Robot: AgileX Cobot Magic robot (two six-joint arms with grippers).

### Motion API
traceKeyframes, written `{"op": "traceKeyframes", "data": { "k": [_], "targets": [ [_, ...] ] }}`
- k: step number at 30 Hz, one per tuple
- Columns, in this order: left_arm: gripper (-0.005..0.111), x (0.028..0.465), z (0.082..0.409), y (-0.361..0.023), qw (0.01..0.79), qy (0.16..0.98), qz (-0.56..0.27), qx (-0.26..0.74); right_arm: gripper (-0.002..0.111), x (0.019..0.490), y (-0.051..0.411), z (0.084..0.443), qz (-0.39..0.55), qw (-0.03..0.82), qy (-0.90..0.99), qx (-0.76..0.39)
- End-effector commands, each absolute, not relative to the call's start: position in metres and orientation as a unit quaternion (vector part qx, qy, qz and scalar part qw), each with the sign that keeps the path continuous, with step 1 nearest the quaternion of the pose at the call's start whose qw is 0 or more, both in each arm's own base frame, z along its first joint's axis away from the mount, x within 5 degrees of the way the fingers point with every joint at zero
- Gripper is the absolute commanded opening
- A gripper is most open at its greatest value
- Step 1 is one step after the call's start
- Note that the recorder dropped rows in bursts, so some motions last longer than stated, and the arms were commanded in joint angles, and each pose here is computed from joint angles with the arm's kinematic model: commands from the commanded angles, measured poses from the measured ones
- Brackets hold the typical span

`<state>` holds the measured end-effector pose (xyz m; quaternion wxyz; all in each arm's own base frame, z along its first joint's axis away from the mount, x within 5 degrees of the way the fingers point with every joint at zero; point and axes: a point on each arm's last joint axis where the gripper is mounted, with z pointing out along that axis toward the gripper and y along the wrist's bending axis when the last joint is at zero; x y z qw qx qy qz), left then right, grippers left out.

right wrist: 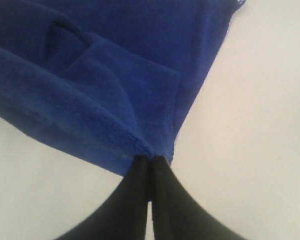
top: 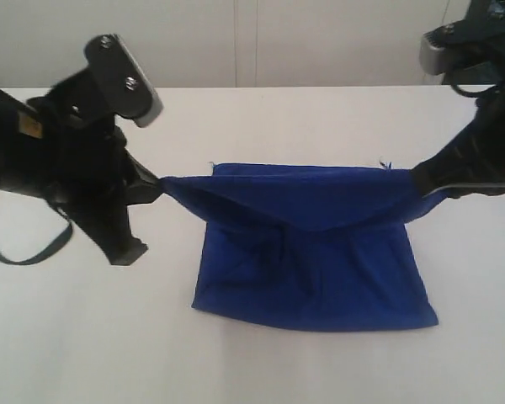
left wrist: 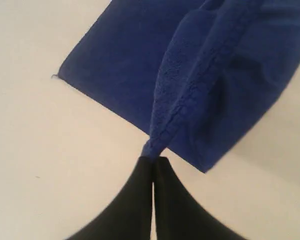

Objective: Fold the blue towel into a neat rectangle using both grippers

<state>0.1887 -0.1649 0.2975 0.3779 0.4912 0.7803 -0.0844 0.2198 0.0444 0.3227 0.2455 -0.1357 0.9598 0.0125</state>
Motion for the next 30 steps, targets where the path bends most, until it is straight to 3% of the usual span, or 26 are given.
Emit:
{"op": "traceKeyframes", "data": {
  "k": [1,11,18,30],
  "targets": [
    [0.000,0.144,0.328,-0.146,0.362,0.779,-0.165,0.485,0.000,0.175,0.040,0.349,0.040,0.257,0.956,-0.135],
    [0.000,0.082,0.359,-0.138,0.313,0.715,-0.353,0.516,0.000,0.111,0.038,0.379,0.103,0.321,0.929,-0.151],
    [0.000,0.056,0.368,-0.128,0.284,0.690,-0.401,0.532,0.000,0.079,0.044,0.379,0.175,0.348,0.908,-0.156],
    [0.000,0.025,0.382,-0.105,0.312,0.658,-0.420,0.541,0.000,0.037,0.037,0.382,0.189,0.408,0.881,-0.148]
  ]
}}
